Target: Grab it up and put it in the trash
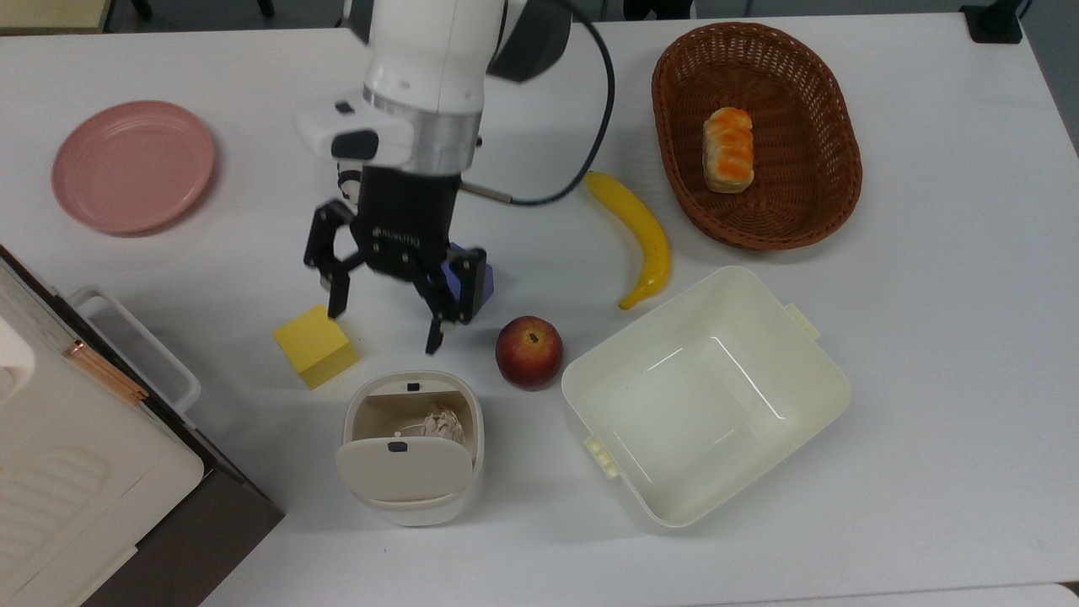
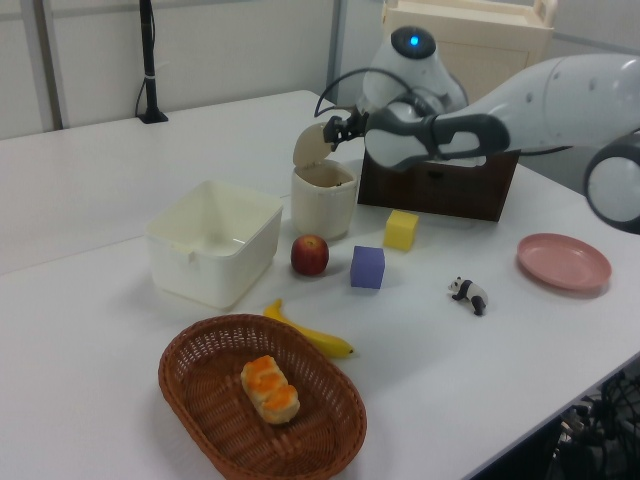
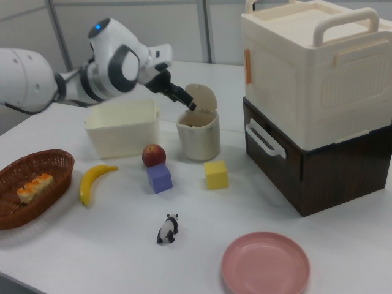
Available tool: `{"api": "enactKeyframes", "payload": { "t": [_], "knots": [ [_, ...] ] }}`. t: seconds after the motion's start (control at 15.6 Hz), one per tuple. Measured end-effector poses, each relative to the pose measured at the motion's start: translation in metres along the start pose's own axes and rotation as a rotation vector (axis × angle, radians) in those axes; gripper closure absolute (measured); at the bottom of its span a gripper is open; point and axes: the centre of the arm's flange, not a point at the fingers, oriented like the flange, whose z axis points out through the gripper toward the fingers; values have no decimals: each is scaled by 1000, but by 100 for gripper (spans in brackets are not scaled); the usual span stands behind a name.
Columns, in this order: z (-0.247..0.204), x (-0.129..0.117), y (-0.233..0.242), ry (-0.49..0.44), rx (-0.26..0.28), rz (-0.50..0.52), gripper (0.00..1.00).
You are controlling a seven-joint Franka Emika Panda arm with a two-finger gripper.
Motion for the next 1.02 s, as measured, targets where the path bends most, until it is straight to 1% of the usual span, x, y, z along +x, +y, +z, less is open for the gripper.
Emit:
{"api": "enactKeyframes", "payload": {
  "t": [0.19,0.32,0.38,0.51,0.64,0.77,0.83,1.02],
  "knots": [
    [-42,-10,-2,-136,-67,-23,0],
    [-68,-21,-4,-237,-89,-63,0],
    [-86,-31,-7,-324,-77,-102,0],
    [-110,-44,-5,-445,-41,-160,0],
    [-136,-53,3,-550,15,-212,0],
    [-161,-55,18,-614,72,-219,0],
    [-172,-54,28,-633,88,-216,0],
    [-193,-54,45,-648,100,-204,0]
  ]
}}
